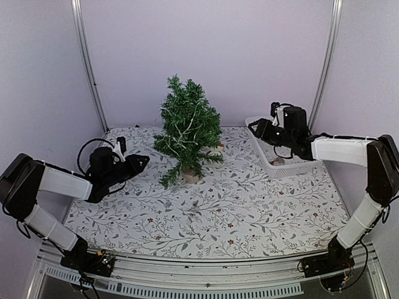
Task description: Decorate the small christmas tree
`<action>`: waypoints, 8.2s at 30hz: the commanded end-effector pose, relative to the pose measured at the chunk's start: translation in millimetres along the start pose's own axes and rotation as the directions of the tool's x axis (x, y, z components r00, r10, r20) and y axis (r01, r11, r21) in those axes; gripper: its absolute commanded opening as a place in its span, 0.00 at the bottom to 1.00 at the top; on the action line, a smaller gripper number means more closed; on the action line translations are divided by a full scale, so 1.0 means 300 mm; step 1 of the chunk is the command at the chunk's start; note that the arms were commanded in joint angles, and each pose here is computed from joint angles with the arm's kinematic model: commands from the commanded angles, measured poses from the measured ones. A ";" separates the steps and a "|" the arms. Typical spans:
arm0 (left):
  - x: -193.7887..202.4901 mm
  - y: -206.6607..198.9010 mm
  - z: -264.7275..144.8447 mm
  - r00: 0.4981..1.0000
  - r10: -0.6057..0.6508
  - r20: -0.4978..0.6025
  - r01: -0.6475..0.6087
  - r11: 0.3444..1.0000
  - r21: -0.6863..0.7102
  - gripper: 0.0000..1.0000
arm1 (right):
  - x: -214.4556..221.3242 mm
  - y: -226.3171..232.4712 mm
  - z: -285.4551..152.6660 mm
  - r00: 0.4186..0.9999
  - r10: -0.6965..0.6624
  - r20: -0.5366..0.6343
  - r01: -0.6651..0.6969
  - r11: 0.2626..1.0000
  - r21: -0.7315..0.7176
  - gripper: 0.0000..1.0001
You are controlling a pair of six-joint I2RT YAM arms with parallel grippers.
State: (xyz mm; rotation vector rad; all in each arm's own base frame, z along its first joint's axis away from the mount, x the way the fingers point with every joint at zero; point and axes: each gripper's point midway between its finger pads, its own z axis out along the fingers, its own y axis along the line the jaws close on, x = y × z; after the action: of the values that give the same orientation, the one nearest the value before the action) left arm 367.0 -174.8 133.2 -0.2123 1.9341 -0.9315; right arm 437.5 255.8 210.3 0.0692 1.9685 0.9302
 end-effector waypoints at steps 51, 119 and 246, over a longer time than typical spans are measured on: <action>-0.074 0.045 0.164 0.999 -0.031 -0.013 0.031 0.999 -0.035 0.28 | -0.328 -1.115 0.290 0.962 -0.070 -0.262 0.230 0.727 0.648 0.65; 0.359 -1.016 -0.365 0.291 0.895 0.338 -0.867 0.097 0.489 0.26 | 0.457 0.725 -0.611 0.705 -0.706 -0.070 0.329 0.413 -0.849 0.00; 0.319 -0.472 -0.149 0.683 0.678 -0.272 -0.679 0.727 0.107 0.00 | 0.464 0.481 -0.072 0.786 -0.474 -0.397 0.221 0.816 -0.535 0.00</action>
State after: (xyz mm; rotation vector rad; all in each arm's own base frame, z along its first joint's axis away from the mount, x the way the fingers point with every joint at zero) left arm 256.4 -291.4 199.0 0.5910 1.9744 -0.4395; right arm 296.9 393.8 205.9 -0.8803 2.0720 1.2285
